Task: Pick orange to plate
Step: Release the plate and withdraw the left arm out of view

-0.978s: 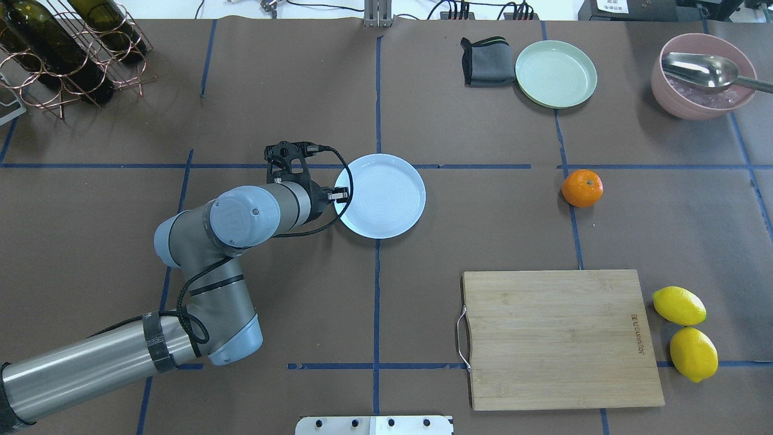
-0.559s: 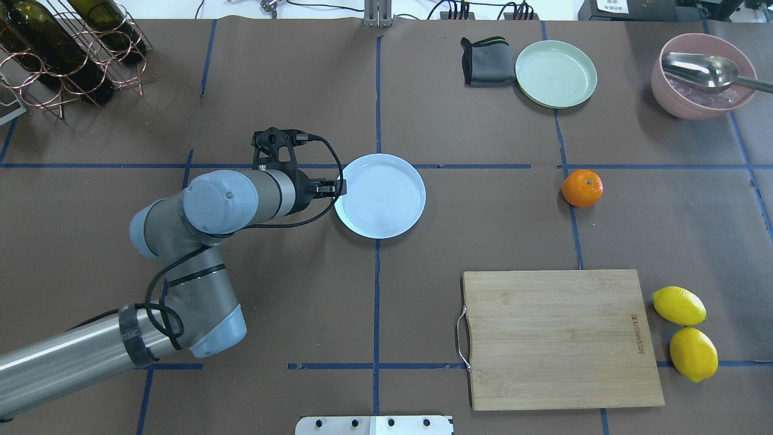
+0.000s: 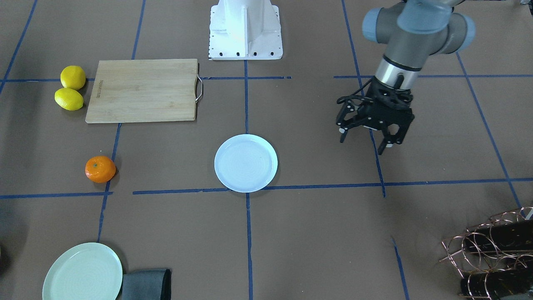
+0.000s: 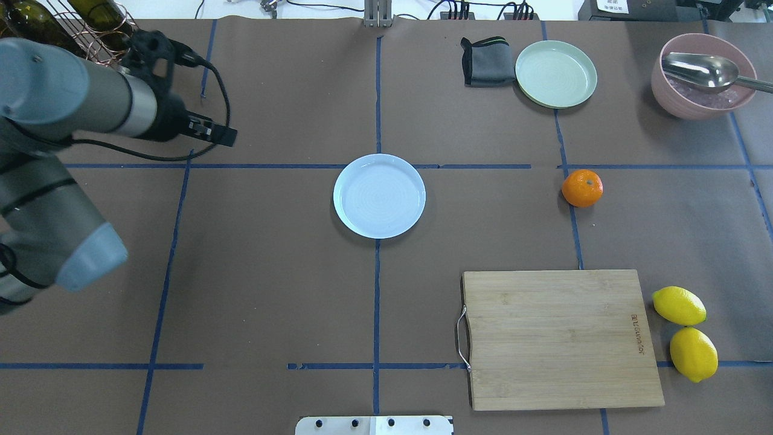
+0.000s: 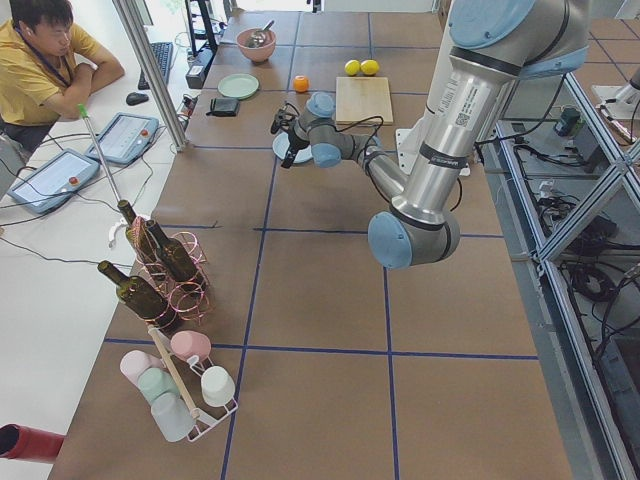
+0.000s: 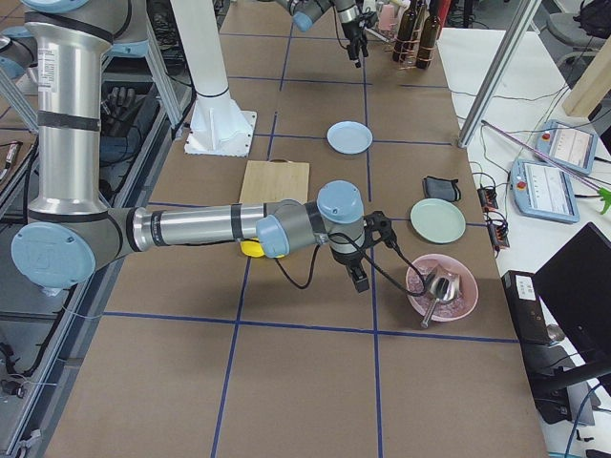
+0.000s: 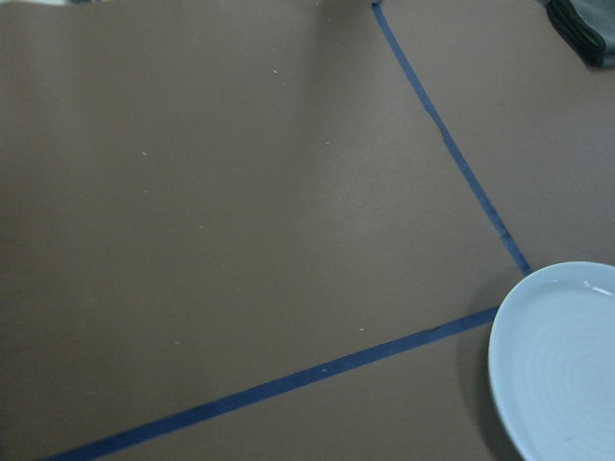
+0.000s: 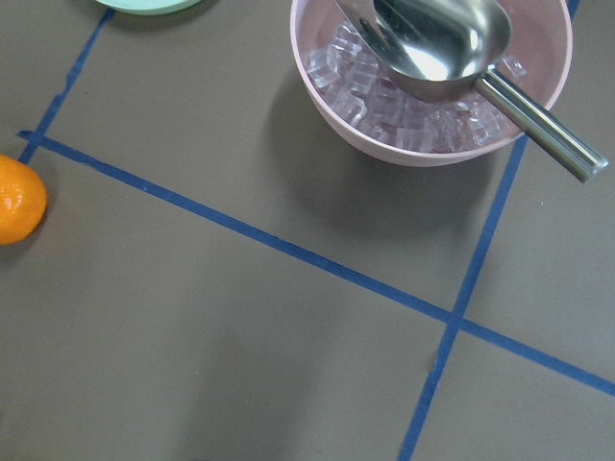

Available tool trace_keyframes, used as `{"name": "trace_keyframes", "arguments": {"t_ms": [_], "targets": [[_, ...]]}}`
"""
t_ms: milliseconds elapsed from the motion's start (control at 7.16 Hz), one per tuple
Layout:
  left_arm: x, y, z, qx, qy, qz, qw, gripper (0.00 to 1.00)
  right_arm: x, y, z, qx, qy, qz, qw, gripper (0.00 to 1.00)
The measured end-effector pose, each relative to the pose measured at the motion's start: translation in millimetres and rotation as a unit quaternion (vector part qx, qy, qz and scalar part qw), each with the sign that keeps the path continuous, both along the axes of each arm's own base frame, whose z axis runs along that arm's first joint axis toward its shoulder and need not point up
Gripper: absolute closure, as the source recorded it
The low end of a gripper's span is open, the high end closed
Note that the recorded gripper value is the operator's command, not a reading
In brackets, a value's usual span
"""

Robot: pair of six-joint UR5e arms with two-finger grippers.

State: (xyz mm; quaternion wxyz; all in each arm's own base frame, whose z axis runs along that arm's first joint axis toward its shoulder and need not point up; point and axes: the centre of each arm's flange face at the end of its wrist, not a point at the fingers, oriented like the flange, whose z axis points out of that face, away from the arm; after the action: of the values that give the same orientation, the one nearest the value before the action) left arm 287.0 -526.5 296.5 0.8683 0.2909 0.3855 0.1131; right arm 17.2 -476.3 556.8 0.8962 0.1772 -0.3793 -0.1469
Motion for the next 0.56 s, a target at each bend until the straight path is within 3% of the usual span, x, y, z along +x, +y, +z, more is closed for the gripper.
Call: {"name": "trace_keyframes", "arguments": {"t_ms": [140,279,559], "targets": [[-70.9,-17.1,32.1,0.016,-0.037,0.02,0.999,0.0,-4.6,0.2,-13.7,0.009,-0.004,-0.002,0.9999,0.0],[-138.4,-23.6,75.8,0.004,-0.061,0.034,0.9976,0.0,-8.4,0.6,-20.3,0.012,-0.008,-0.005,0.9999,0.0],[-235.3,-18.6,171.0,-0.082,-0.101,0.05,0.9902,0.0,-14.9,0.5,-24.7,0.013,-0.01,-0.01,0.9998,0.0]]}}
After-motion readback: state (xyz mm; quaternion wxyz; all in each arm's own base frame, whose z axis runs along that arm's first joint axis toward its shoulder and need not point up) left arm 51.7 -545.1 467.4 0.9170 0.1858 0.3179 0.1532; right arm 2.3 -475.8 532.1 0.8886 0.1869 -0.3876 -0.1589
